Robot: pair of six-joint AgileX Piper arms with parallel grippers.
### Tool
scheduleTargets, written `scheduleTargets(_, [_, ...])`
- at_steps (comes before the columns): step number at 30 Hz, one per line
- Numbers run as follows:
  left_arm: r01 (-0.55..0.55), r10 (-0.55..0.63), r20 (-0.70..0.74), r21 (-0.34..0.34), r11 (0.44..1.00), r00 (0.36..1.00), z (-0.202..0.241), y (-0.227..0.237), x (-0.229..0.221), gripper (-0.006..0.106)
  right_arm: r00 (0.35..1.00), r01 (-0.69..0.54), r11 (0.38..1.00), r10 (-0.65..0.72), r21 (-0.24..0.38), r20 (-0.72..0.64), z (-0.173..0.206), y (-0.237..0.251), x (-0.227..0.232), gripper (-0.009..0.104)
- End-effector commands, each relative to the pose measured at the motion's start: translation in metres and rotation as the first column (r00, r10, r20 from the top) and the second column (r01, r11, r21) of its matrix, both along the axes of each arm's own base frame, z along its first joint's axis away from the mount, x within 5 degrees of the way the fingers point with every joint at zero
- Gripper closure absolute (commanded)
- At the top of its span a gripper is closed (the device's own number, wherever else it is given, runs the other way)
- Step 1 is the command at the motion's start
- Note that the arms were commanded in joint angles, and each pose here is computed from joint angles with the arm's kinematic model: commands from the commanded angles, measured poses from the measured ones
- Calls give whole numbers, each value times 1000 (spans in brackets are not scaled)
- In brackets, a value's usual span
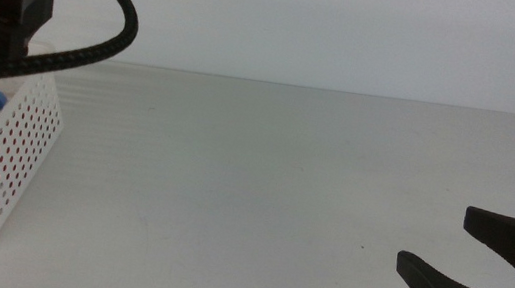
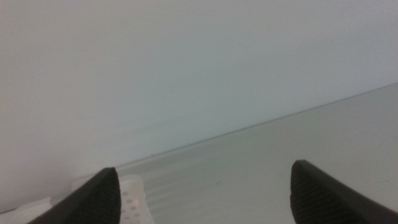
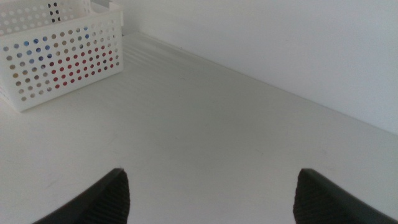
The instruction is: Use arms to grab the bottles and put them into the dustbin to the left of the table.
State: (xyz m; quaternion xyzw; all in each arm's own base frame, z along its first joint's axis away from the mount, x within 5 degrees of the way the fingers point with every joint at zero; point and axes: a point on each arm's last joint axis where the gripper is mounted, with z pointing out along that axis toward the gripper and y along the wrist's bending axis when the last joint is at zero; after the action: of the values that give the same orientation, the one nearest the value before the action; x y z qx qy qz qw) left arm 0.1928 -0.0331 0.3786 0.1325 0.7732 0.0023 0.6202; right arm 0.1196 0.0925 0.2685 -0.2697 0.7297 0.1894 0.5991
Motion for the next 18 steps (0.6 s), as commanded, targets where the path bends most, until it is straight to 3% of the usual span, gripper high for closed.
scheduleTargets(1, [5,-1,106,-32,999,994,18,0,-3,12,997,6,998,-11,69,77,16,0,2,19])
scheduleTargets(8, [4,-2,133,-15,1000,991,9,3,-19,12,979,168,976,-182,141,94,25,-28,1,19])
scheduleTargets(18, [3,-2,106,-9,1000,994,-68,15,-86,12,864,419,873,-468,251,186,15,-77,-40,19])
